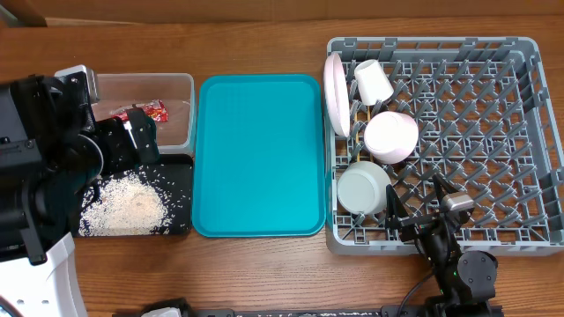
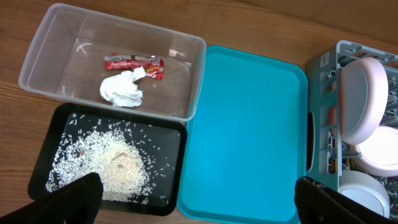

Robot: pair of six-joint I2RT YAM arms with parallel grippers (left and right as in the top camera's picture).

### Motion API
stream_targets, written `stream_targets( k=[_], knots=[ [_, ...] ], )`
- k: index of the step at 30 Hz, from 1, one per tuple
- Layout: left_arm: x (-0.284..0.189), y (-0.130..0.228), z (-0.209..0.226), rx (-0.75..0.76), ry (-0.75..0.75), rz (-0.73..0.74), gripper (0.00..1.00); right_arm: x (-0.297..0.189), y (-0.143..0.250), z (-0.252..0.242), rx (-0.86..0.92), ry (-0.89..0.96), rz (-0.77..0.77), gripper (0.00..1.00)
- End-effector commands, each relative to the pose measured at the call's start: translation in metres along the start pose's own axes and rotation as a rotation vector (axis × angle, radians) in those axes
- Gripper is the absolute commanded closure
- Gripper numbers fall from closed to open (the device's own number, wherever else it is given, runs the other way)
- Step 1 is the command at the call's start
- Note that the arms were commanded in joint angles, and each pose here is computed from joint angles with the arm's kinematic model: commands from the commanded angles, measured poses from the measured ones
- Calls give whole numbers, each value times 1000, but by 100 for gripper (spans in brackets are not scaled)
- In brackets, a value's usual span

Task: Sort waste into correct bins and load items into the dishwasher

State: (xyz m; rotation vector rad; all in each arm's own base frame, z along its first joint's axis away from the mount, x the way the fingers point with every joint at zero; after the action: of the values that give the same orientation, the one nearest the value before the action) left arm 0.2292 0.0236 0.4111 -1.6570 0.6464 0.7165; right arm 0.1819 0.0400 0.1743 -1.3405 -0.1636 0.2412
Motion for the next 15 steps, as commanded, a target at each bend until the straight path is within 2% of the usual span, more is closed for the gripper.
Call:
stream_targets(
  k=[1, 5, 9, 15],
  knots=[
    [-7, 0, -1, 2, 0, -21, 0, 0, 1, -3, -4, 16, -8, 0],
    [-4, 4, 3, -3, -32, 12, 0, 0, 1, -3, -4, 16, -8, 0],
    [1, 20, 4, -19, -38, 121, 0, 0, 1, -3, -4, 16, -8, 0],
    [-15, 66, -3, 17, -11, 121, 0, 0, 1, -3, -4, 16, -8, 0]
  ],
)
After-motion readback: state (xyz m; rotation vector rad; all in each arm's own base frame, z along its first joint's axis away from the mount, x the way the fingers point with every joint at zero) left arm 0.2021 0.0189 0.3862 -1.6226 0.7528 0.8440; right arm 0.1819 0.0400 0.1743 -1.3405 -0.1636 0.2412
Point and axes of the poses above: each gripper's point midway between its finger pads, its own x axis out along the fingers, its own z axis along the line the jaws close on, y = z × x, the point moved 6 cm from there along -x, back along the fingers, and after that the axes turned 4 degrees about x, right-handed, at the moved point
